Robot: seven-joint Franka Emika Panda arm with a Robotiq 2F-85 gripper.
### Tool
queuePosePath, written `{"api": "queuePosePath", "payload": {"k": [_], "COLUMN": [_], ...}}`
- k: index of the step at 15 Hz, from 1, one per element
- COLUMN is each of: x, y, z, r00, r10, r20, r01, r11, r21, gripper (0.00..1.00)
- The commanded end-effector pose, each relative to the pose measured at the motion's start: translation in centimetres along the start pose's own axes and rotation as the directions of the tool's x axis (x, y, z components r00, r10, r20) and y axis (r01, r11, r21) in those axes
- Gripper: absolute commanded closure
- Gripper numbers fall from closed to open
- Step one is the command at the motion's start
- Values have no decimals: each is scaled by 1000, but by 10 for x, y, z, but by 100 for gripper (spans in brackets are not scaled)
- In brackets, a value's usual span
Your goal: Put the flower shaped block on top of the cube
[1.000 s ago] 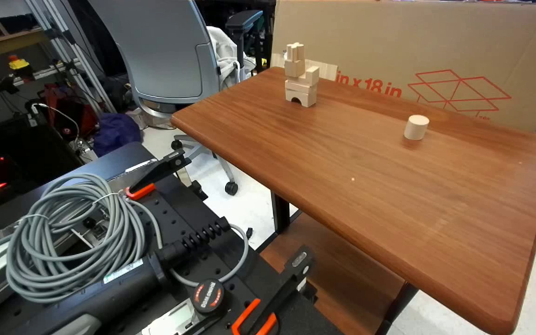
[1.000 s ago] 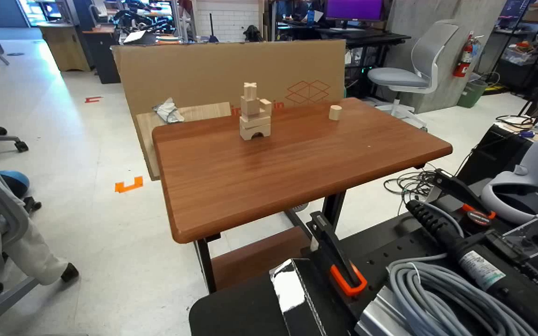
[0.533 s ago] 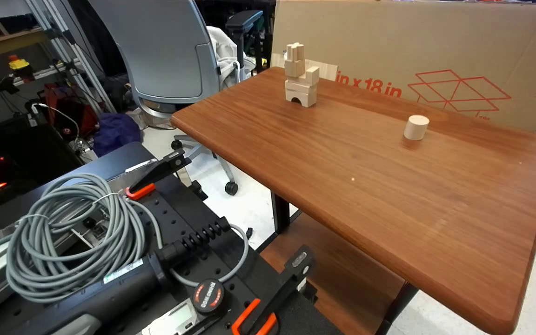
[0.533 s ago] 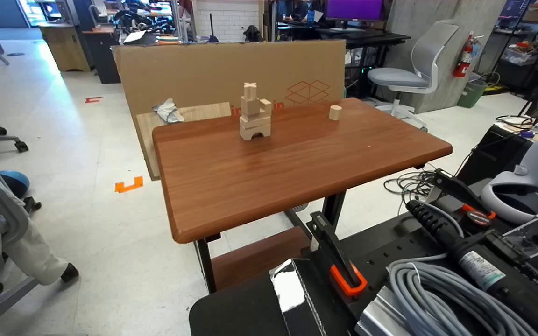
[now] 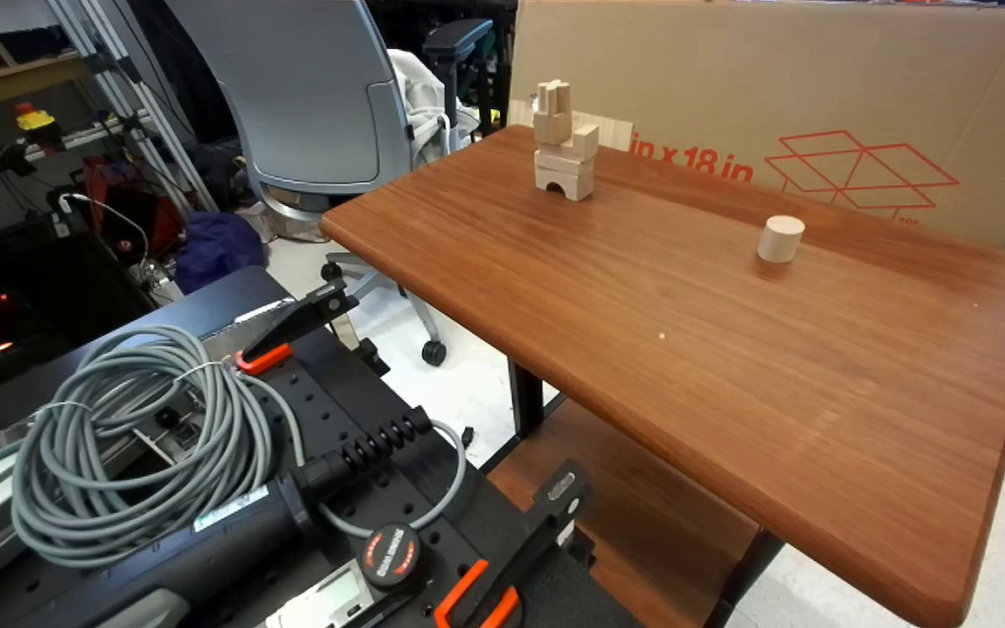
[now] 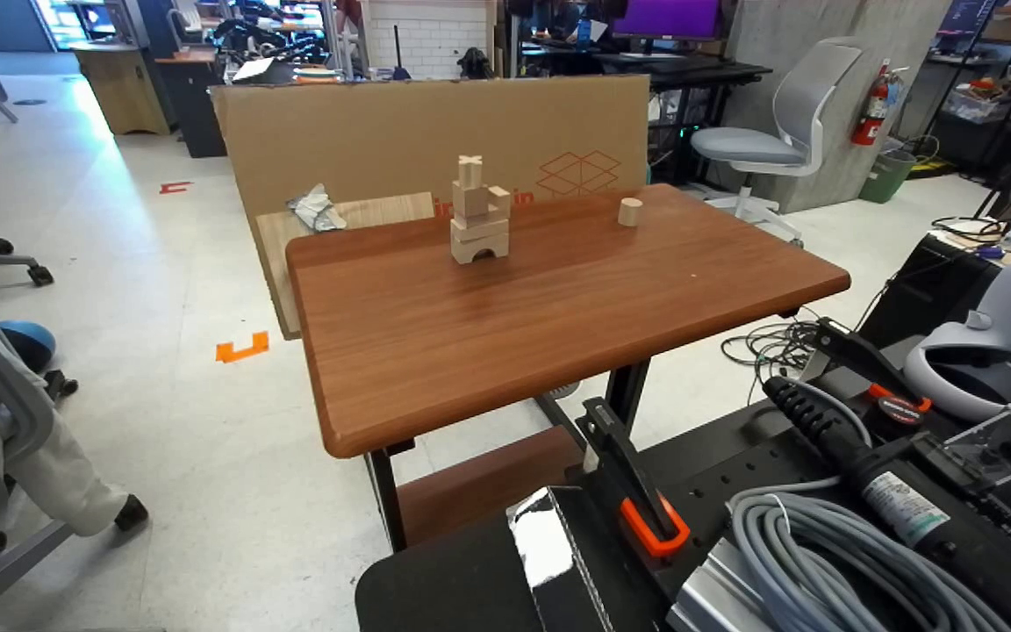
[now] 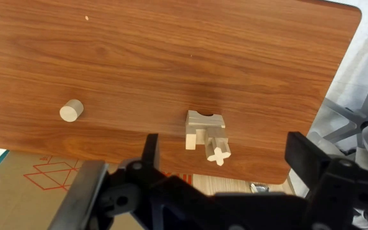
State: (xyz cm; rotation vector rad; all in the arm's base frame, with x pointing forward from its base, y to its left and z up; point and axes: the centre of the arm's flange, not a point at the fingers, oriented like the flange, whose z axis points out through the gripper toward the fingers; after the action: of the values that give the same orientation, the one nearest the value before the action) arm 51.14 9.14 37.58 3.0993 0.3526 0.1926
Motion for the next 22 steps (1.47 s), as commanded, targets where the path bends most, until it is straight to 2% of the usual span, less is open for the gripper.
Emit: {"api": "queuePosePath", "payload": {"k": [1, 5, 8, 14, 22], "x": [45, 65, 77, 93, 103], "y": [4, 5, 4, 0, -7], "z": [26, 51, 68, 99, 119], "r00": [993, 976, 969, 975, 972], "r10": [-18, -41, -30, 43, 131], "r20": [117, 212, 245, 220, 195], "r01": [13, 16, -5, -74, -157], "r11": [999, 993, 990, 988, 980], "r21": [47, 118, 141, 135, 125], "gripper": [0, 0, 0, 0, 0]}}
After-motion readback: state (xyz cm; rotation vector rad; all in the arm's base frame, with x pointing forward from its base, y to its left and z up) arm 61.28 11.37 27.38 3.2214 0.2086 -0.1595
